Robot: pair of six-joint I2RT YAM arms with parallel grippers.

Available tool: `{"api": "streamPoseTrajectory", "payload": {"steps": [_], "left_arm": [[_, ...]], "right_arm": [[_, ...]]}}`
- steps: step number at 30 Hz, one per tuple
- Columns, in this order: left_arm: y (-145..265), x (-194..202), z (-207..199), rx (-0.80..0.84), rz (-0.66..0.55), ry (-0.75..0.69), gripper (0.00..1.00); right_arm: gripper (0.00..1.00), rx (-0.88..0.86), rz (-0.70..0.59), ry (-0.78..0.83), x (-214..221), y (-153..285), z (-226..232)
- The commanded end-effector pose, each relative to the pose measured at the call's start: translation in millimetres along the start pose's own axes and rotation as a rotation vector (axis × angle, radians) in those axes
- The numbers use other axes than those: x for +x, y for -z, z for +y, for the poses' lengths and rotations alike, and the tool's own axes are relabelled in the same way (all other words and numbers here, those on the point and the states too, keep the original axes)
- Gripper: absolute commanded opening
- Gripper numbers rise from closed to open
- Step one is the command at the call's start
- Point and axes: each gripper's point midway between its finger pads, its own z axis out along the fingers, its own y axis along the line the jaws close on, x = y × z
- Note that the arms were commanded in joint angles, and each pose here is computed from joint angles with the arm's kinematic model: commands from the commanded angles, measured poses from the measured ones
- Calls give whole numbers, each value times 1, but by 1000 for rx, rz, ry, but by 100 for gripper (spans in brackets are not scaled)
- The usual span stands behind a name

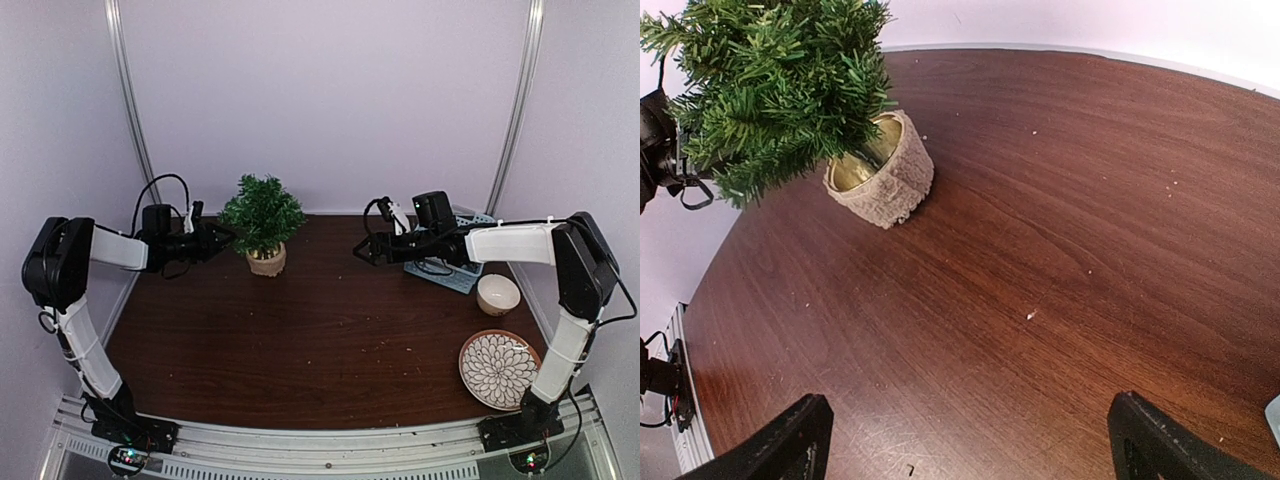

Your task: Decorate the small christmas tree

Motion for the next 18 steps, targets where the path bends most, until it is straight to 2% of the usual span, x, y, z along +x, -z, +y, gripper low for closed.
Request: {"api": "streamPoseTrajectory", "payload": {"steps": [1, 4, 9, 13, 18], "left_arm": [[-13, -7, -15, 54, 3, -43, 56], [-17, -7, -14, 42, 10, -45, 48], [-25, -5, -16, 14, 33, -67, 25], [-27, -4, -14, -12, 37, -64, 11], [-27, 2, -15, -6, 44, -44, 0]], "right_arm": [[100, -22, -28, 17, -8, 2, 8], [100, -22, -32, 19, -10, 3, 9], [100, -25, -32, 16, -10, 3, 9], [100, -20, -32, 13, -9, 2, 9], [100, -19, -31, 16, -8, 3, 9]]}}
